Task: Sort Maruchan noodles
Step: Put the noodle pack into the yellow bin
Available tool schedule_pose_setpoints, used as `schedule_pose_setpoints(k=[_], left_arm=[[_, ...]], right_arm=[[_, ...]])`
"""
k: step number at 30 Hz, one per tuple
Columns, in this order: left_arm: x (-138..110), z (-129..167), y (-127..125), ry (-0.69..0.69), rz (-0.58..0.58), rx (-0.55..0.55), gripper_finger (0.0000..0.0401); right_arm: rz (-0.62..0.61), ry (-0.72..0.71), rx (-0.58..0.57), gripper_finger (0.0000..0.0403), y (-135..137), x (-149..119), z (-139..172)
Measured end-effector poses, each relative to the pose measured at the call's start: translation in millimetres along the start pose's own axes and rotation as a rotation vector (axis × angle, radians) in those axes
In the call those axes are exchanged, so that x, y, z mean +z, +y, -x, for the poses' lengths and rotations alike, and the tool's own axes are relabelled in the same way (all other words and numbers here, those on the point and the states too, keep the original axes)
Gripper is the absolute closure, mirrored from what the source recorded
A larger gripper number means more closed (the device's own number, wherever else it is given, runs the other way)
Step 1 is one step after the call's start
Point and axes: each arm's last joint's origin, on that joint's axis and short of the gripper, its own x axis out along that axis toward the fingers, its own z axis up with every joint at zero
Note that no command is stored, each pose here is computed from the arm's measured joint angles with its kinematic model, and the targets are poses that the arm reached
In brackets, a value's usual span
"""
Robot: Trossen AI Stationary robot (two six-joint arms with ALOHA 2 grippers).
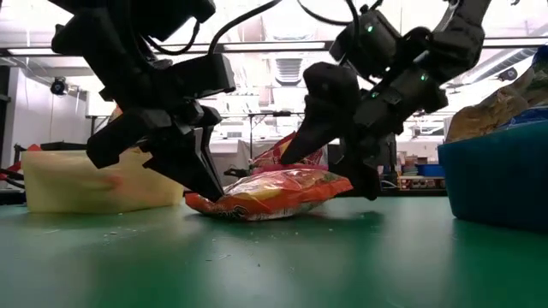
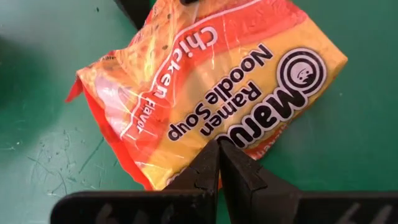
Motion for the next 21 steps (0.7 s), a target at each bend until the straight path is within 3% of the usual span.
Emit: schedule_pose_setpoints(k=[7,21], left_arm=[[-4,-1,0,0.005,0.009,0.002,0.0401],[-11,-6,2,-0.037,0.032,0.002,0.0401]], right_arm=[[-0.03,0.022,0.029,0.0076,-9,2,-8],[-0.028,0.044,0.066,0.0078,-2,13,-29]])
